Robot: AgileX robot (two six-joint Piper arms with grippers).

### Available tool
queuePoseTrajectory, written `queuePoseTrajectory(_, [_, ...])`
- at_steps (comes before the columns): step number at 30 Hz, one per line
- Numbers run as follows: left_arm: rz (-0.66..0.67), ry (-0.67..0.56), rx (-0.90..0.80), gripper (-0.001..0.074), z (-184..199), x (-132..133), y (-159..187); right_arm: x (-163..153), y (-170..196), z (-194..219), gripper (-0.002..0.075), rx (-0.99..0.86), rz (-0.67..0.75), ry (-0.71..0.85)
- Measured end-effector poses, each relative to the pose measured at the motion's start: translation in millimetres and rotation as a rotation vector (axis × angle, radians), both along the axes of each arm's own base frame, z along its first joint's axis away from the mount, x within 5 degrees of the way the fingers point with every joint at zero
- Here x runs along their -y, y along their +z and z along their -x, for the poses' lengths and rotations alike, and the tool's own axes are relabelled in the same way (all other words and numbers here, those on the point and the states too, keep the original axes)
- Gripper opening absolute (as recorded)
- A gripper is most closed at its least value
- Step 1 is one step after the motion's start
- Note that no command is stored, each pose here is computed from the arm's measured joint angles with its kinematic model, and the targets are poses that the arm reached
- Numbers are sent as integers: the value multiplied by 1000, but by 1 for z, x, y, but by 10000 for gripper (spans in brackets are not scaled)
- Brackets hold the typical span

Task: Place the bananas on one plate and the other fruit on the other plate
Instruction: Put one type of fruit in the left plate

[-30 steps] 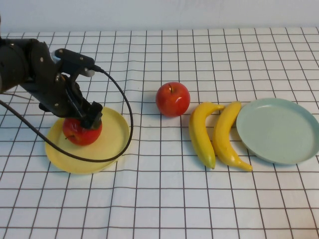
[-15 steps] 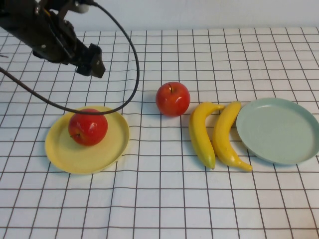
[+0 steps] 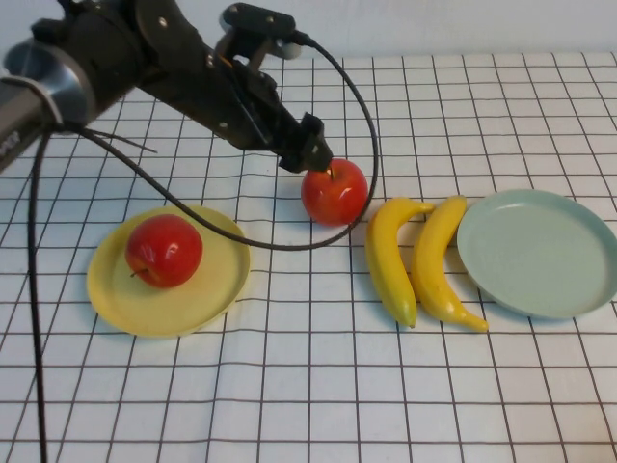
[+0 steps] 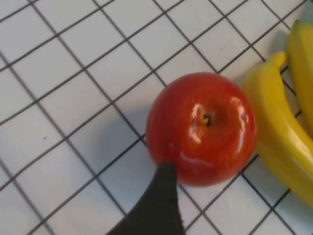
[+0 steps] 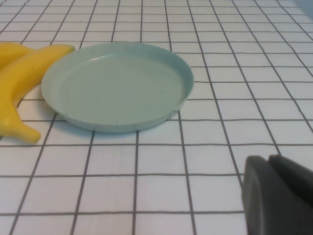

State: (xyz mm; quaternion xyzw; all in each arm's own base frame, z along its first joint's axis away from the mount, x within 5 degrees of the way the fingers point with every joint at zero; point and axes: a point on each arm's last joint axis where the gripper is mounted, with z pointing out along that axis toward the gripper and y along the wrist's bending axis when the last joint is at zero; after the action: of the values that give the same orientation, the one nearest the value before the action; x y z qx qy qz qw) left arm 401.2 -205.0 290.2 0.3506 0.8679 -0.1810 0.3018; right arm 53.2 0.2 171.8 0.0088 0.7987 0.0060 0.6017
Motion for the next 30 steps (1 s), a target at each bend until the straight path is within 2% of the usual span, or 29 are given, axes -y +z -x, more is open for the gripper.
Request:
queuePoseTrajectory(7, [0, -85, 54, 669, -13, 43, -18, 0, 0, 0, -15, 0, 0, 0])
queuePoseTrajectory(12, [-1, -95, 60, 669, -25, 56, -34, 0, 0, 0, -15, 0, 0, 0])
queuePoseTrajectory(18, [-49, -100, 44, 669, -33, 57, -59, 0, 0, 0, -15, 0, 0, 0])
queuePoseTrajectory(24, [-129, -115, 82, 669, -36, 53, -63, 0, 0, 0, -15, 0, 0, 0])
queuePoseTrajectory(30, [-145, -90, 66, 669, -39, 52, -72, 0, 0, 0, -15, 0, 0, 0])
